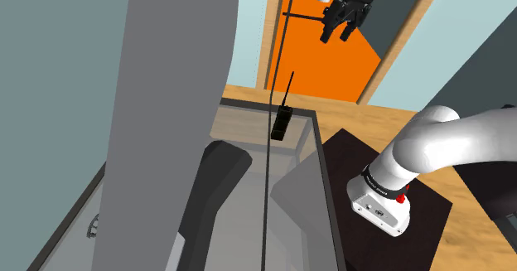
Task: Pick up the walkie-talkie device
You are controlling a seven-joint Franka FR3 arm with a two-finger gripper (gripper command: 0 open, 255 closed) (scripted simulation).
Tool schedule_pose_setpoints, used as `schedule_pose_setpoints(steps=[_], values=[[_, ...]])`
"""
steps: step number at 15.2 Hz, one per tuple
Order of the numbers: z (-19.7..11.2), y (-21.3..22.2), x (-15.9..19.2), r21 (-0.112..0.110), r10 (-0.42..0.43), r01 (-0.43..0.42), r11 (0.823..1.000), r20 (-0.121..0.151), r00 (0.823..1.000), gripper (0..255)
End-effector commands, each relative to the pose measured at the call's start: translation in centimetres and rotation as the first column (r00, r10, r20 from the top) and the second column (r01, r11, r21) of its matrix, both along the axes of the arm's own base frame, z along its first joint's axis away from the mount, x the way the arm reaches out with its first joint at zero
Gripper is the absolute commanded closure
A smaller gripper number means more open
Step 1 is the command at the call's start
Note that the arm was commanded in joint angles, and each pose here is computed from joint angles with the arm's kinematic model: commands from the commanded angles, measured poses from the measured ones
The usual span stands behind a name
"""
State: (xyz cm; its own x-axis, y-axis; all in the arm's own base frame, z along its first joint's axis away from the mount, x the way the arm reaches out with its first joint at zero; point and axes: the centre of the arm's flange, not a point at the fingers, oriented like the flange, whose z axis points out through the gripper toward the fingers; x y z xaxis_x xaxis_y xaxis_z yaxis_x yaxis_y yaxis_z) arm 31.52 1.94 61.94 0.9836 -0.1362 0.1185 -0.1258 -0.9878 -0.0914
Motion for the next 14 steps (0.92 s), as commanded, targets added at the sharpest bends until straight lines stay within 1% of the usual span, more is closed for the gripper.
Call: schedule_pose_setpoints(steps=[1,4,7,10,14], values=[[0.0,0.0,0.0,0.0,0.0,0.0,1.0,0.0,1.0,0],[-2.2,3.8,-1.8,-0.03,-0.012,0.014,0.999,0.064,0.998,0],[-4.6,7.5,-3.4,-0.059,-0.022,0.03,0.998,0.127,0.992,0],[-7.2,11.2,-4.7,-0.086,-0.03,0.047,0.995,0.19,0.981,0],[-10.9,16.1,-6.2,-0.121,-0.037,0.073,0.99,0.274,0.961,0]])
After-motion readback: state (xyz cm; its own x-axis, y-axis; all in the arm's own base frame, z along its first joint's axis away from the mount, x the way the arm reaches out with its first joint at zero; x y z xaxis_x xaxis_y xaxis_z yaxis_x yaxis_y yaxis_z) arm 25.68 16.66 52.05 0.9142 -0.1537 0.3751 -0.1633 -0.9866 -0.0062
